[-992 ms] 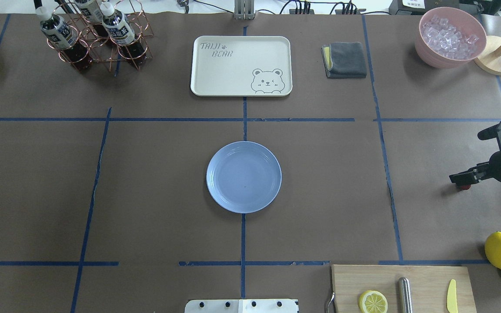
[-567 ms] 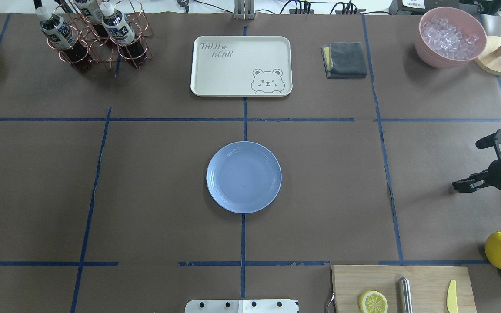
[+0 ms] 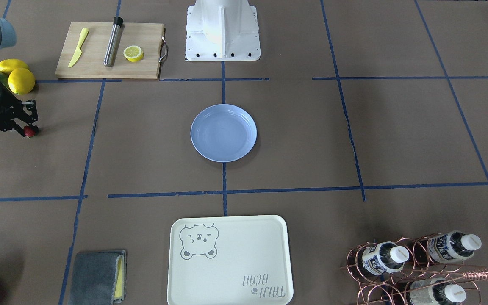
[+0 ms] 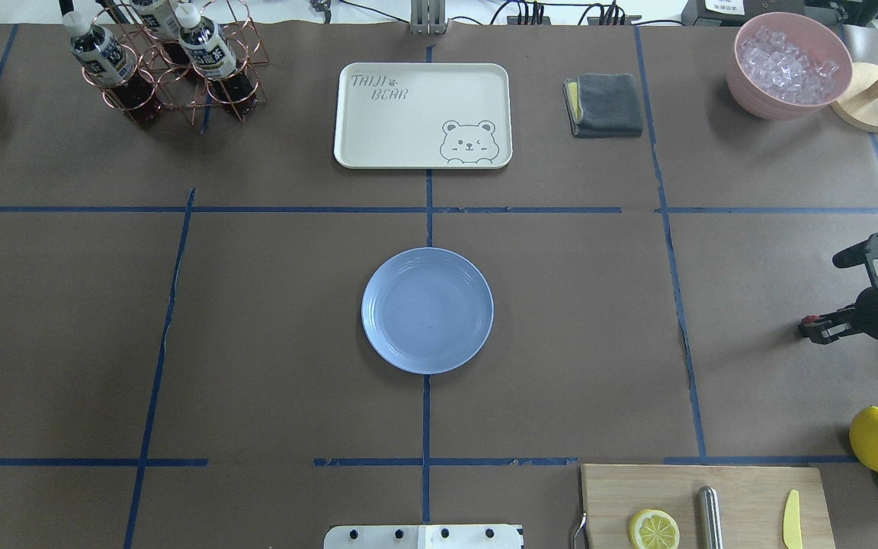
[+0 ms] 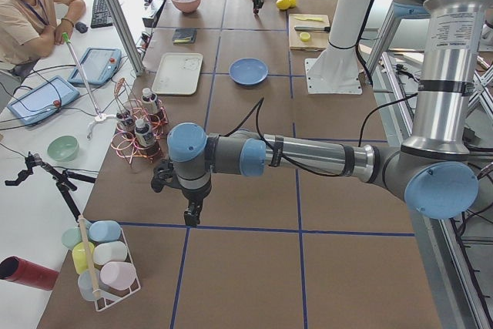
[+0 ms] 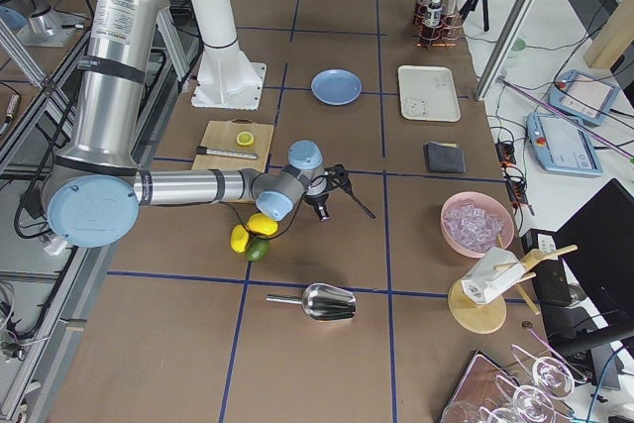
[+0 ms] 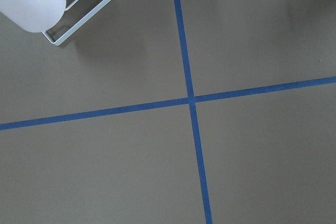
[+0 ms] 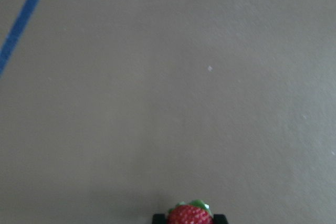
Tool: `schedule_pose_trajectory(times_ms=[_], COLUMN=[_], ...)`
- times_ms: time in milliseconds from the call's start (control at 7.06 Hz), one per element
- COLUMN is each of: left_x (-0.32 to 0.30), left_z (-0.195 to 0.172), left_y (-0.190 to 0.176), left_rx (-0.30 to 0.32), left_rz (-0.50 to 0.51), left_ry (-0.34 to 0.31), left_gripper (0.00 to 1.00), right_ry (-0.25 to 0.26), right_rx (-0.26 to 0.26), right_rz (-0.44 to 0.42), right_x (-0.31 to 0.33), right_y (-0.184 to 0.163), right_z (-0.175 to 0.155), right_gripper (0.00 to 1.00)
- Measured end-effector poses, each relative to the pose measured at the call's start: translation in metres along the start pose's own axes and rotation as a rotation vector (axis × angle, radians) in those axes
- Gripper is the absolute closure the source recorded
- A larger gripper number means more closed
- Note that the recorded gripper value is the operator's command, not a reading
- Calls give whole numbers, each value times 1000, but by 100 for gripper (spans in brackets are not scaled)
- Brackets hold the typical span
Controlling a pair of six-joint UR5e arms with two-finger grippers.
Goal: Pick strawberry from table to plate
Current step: 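Carry the strawberry with the right gripper over the light blue plate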
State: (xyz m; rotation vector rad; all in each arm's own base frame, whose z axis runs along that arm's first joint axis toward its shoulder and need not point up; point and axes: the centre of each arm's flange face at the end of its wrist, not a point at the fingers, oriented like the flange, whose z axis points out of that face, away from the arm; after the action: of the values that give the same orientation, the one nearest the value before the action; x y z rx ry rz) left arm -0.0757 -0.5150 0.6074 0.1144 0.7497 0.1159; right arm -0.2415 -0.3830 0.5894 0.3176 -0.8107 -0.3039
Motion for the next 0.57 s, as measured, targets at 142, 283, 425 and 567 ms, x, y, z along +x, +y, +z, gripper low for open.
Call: schedule_pose_trajectory(times_ms=[142,283,425,567], left_x=[0,0,0,0], left_z=[0,0,0,-1], left_y=[0,0,0,0], left_rx=[0,0,1,1], left_rz=[0,0,0,0], left_ry=[0,0,0,1], left_gripper=[0,0,0,0], right_ry=[-34,-71,-97,-102], right_rx=[28,46,52,49], right_rz=[13,53,102,151], right_x=[-33,-85,-149,-226], right_y=[-34,-83,-133,-178], right_z=[0,1,-1,-6], right_gripper=[100,100,100,100])
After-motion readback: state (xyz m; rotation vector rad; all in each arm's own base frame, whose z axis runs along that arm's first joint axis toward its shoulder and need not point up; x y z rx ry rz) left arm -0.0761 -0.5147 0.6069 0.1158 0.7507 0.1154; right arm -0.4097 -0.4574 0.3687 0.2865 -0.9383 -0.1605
